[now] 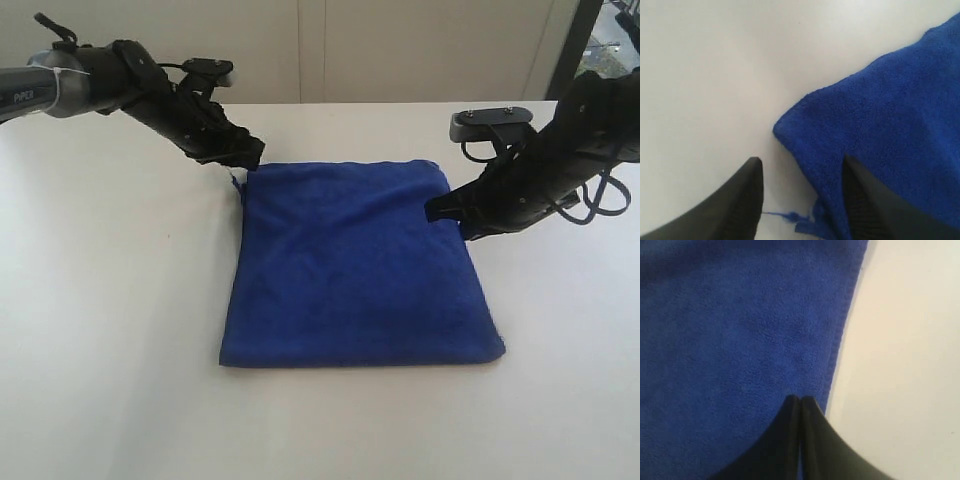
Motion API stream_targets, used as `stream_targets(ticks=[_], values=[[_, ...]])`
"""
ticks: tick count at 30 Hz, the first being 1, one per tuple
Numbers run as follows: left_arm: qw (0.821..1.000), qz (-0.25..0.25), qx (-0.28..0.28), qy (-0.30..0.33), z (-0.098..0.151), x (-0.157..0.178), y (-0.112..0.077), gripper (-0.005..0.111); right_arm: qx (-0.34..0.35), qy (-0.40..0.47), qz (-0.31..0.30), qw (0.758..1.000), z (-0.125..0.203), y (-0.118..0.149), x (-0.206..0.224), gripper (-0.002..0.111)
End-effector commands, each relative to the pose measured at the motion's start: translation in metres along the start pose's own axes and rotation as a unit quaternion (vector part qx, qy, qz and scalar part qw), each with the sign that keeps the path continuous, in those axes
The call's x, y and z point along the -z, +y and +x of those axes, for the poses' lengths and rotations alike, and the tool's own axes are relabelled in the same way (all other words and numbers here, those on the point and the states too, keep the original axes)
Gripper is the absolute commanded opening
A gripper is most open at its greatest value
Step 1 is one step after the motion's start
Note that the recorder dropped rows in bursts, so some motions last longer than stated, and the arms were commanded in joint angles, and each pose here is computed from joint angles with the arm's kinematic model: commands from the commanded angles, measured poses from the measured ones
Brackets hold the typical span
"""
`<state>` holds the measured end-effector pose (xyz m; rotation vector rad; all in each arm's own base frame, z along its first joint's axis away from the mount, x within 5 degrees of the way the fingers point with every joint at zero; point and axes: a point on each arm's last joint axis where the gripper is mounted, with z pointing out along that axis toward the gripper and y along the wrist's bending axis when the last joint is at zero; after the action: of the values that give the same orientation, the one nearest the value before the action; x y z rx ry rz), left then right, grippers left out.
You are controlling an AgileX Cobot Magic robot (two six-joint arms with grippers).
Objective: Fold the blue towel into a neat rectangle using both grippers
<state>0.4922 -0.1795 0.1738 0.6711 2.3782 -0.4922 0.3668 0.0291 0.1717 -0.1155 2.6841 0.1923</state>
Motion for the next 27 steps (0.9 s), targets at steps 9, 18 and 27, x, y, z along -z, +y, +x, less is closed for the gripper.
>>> stream_targets(ticks=[9, 18, 27], values=[[0.999, 0.049, 0.014, -0.018, -0.02, 0.042, -0.01, 0.01, 0.001, -0.029, -0.006, 1.0, -0.033, 0.001, 0.016, 0.0], [0.996, 0.059, 0.036, -0.056, -0.011, 0.005, -0.004, 0.0, -0.023, -0.011, -0.013, 1.0, -0.036, -0.004, -0.026, 0.0], [0.993, 0.071, 0.051, -0.074, 0.006, -0.03, 0.004, 0.0, -0.03, 0.02, -0.012, 0.999, -0.024, -0.009, -0.063, 0.0]])
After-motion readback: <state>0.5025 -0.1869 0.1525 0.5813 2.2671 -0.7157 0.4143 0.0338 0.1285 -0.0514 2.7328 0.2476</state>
